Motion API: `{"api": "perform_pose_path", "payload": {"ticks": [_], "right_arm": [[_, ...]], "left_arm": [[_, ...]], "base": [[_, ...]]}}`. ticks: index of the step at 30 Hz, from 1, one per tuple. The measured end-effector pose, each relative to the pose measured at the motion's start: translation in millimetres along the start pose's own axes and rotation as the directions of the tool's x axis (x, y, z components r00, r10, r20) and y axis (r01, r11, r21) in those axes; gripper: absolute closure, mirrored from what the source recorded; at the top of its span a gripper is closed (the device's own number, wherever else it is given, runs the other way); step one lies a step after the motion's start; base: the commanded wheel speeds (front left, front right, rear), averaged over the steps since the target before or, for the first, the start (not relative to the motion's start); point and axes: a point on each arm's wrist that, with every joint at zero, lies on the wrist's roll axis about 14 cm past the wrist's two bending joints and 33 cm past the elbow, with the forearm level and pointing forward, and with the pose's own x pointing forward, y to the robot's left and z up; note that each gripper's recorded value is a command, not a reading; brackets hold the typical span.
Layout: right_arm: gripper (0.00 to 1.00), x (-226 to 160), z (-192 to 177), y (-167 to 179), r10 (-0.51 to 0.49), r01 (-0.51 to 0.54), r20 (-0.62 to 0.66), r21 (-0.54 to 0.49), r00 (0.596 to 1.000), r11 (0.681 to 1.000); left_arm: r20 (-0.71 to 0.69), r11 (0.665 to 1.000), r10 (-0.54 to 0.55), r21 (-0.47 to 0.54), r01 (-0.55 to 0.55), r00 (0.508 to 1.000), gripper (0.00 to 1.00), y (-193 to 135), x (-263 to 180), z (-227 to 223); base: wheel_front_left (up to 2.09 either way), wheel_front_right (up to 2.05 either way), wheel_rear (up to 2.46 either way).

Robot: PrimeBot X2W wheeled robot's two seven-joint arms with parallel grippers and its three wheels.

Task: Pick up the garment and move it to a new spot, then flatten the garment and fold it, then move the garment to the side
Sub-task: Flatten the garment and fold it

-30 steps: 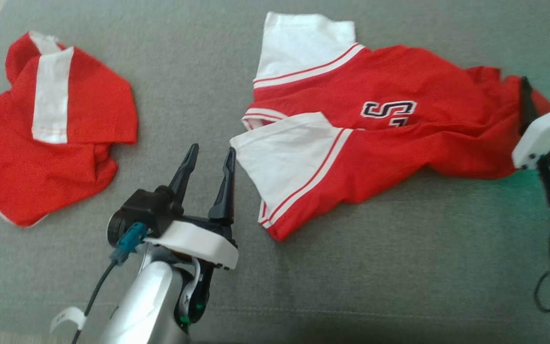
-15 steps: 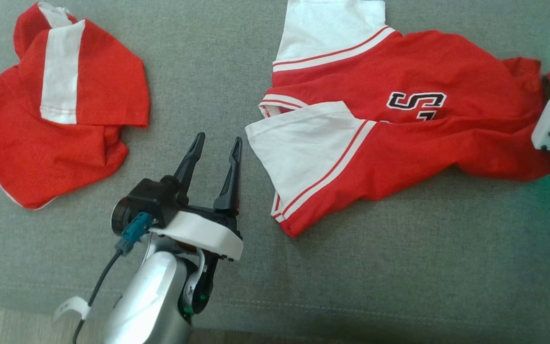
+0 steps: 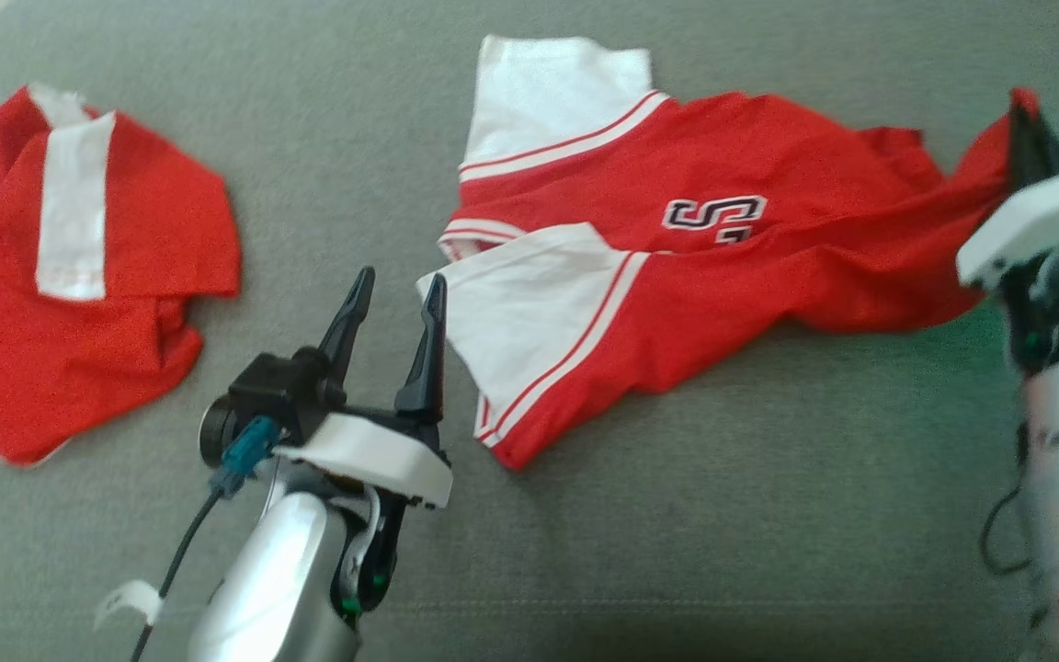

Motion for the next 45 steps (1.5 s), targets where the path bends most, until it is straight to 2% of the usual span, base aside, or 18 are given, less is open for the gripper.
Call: {"api": "perform_pose_path", "payload": {"ticks": [2, 9, 13, 17, 18, 19, 21, 23, 26, 29, 31, 35, 41, 45], "right_arm": [[1.0, -22.6, 3.1, -2.5, -0.005, -0.003, 0.067, 0.109, 0.998, 0.994], [1.0, -92.0, -19.2, -36.4, -0.08, 0.047, 0.12, 0.258, 0.99, 0.965], [1.0, -129.0, -46.8, -57.2, -0.146, 0.113, 0.078, 0.333, 0.986, 0.936], [1.0, -158.4, -79.3, -80.7, -0.221, 0.208, -0.005, 0.353, 0.975, 0.912], [0.7, -163.2, -86.6, -83.3, -0.231, 0.226, -0.027, 0.343, 0.973, 0.912], [0.0, -167.2, -95.7, -85.7, -0.242, 0.249, -0.061, 0.333, 0.968, 0.91], [0.0, -172.5, -109.9, -87.5, -0.254, 0.276, -0.111, 0.304, 0.961, 0.912], [0.0, -171.7, -105.9, -85.8, -0.256, 0.272, -0.093, 0.283, 0.962, 0.92], [0.0, -165.8, -70.6, -80.3, -0.258, 0.238, 0.058, 0.239, 0.964, 0.942], [0.0, -161.2, -38.1, -64.7, -0.221, 0.179, 0.206, 0.203, 0.953, 0.963], [0.0, -156.8, -29.6, -46.8, -0.17, 0.122, 0.251, 0.198, 0.953, 0.973], [0.0, -151.2, -31.6, -15.5, -0.088, 0.029, 0.265, 0.217, 0.96, 0.976], [0.0, -150.7, -38.5, -11.6, -0.079, 0.021, 0.256, 0.22, 0.963, 0.975], [0.0, -151.2, -43.2, -17.2, -0.097, 0.039, 0.247, 0.228, 0.964, 0.973]], "left_arm": [[0.006, 1.0, -0.022, -0.004, 0.022, 1.0, 0.0, -9.4, -2.6, 2.5], [-0.001, 0.998, -0.061, -0.006, 0.061, 0.998, 0.0, -25.9, -11.7, 0.3], [-0.002, 0.996, -0.085, -0.008, 0.085, 0.996, 0.0, -34.8, -15.6, 0.3], [0.004, 0.995, -0.098, -0.005, 0.098, 0.995, 0.0, -39.9, -16.0, 2.6], [0.005, 0.995, -0.102, -0.003, 0.102, 0.995, 0.0, -41.1, -16.0, 3.0], [0.006, 0.995, -0.105, 0.0, 0.105, 0.994, 0.0, -41.9, -16.0, 3.2], [0.006, 0.994, -0.106, 0.0, 0.106, 0.994, 0.0, -42.3, -15.9, 3.2], [0.006, 0.994, -0.106, 0.001, 0.106, 0.994, 0.0, -42.2, -16.2, 3.4], [0.005, 0.994, -0.11, 0.001, 0.11, 0.994, 0.0, -42.1, -17.2, 3.4], [0.006, 0.995, -0.103, 0.003, 0.103, 0.995, 0.0, -39.8, -19.0, 3.9], [0.008, 0.995, -0.098, 0.003, 0.098, 0.995, 0.0, -38.4, -20.3, 4.6], [-0.003, 0.995, -0.1, -0.018, 0.099, 0.995, 0.0, -39.8, -22.5, 1.4], [-0.075, 0.985, -0.166, -0.05, 0.163, 0.983, 0.0, -55.9, -23.6, -21.6], [-0.132, 0.975, -0.221, -0.013, 0.221, 0.966, 0.0, -66.8, -11.3, -38.3]], "base": [[0.0, 0.0, 0.0], [0.0, 0.0, 0.0], [0.0, 0.0, 0.0], [0.0, 0.0, 0.0], [0.0, 0.0, 0.0], [0.0, 0.0, 0.0], [0.0, 0.0, 0.0], [0.0, 0.0, 0.0], [0.0, 0.0, 0.0], [0.0, 0.0, 0.0], [0.0, 0.0, 0.0], [0.0, 0.0, 0.0], [0.0, 0.0, 0.0], [0.0, 0.0, 0.0]]}}
